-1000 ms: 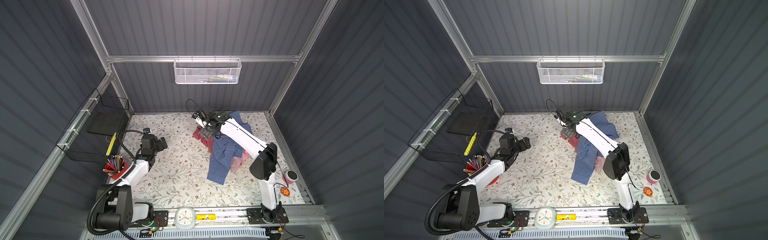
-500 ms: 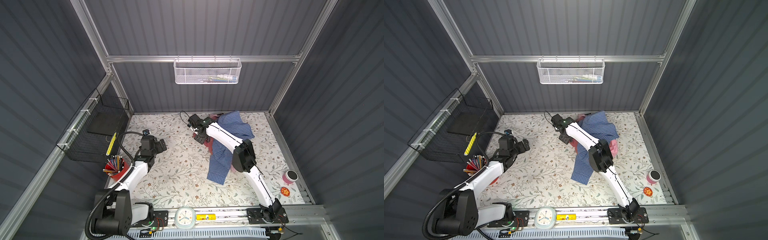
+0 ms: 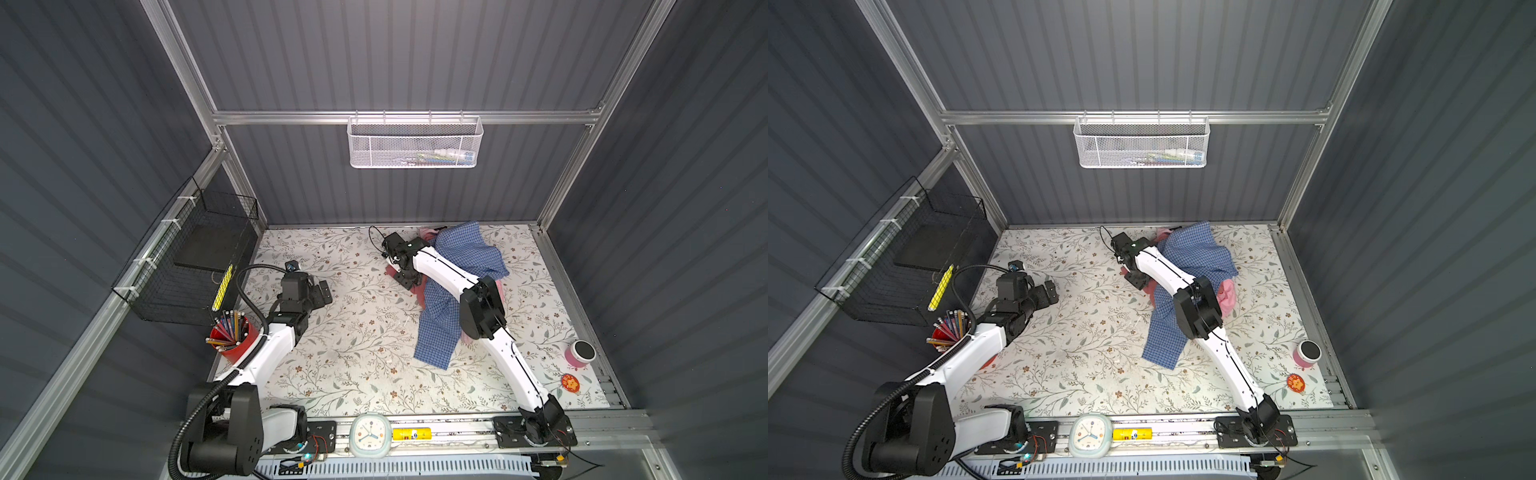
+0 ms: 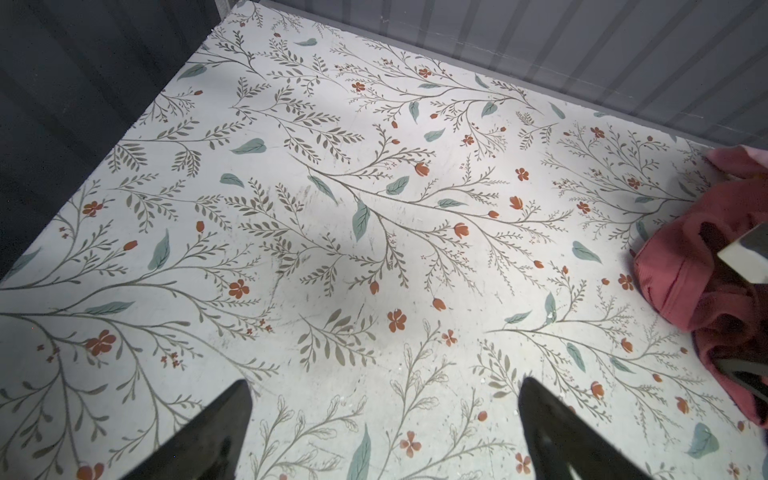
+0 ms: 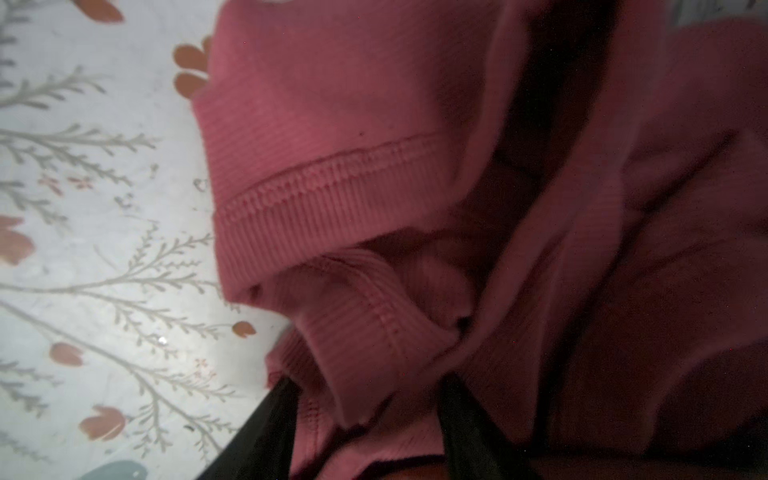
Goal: Pick out a specific cloth from the pile
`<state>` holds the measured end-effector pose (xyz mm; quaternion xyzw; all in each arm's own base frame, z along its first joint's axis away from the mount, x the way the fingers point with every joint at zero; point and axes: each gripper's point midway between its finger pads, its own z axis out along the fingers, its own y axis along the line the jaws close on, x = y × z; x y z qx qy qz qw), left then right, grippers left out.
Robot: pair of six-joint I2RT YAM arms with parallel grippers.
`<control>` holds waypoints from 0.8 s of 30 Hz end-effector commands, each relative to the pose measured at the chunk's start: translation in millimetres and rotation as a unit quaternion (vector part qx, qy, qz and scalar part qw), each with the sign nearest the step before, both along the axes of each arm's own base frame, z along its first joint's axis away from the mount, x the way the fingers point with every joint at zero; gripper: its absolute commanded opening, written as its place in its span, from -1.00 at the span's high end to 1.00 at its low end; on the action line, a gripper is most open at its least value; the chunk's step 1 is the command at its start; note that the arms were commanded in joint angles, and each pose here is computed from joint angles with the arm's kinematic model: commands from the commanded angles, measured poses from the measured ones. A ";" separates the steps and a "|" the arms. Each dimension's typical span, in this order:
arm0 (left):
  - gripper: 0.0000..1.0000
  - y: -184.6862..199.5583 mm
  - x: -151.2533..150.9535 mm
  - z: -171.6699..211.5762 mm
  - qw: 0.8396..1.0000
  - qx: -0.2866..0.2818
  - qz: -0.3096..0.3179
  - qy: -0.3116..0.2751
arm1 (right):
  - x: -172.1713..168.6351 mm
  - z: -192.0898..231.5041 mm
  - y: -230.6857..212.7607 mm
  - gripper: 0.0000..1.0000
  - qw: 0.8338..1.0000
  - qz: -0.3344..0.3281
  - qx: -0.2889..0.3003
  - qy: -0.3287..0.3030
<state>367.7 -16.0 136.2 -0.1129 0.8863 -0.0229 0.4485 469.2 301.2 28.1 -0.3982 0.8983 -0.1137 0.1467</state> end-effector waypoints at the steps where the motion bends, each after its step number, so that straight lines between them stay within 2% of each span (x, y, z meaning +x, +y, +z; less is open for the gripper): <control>1: -1.00 -2.6 0.7 7.5 1.000 -0.002 -0.008 -0.005 | -18.5 -21.0 -2.8 0.07 0.999 -0.003 0.002 0.054; 5: -1.00 -2.6 0.5 8.2 1.000 -0.002 -0.008 -0.005 | -21.9 -23.0 -6.4 0.48 0.998 -0.005 -0.003 0.061; 10: -1.00 -2.1 0.0 7.4 1.000 -0.003 -0.005 -0.003 | -15.1 -1.5 -8.7 0.99 0.999 -0.027 0.017 0.038; 16: -1.00 -2.6 0.1 5.7 1.000 -0.002 -0.007 0.000 | -7.7 61.8 -6.1 1.00 0.993 -0.066 0.092 -0.026; 24: -1.00 -3.3 -0.3 3.1 1.000 0.000 -0.011 0.003 | -10.0 167.9 -19.3 1.00 0.963 -0.115 0.217 -0.115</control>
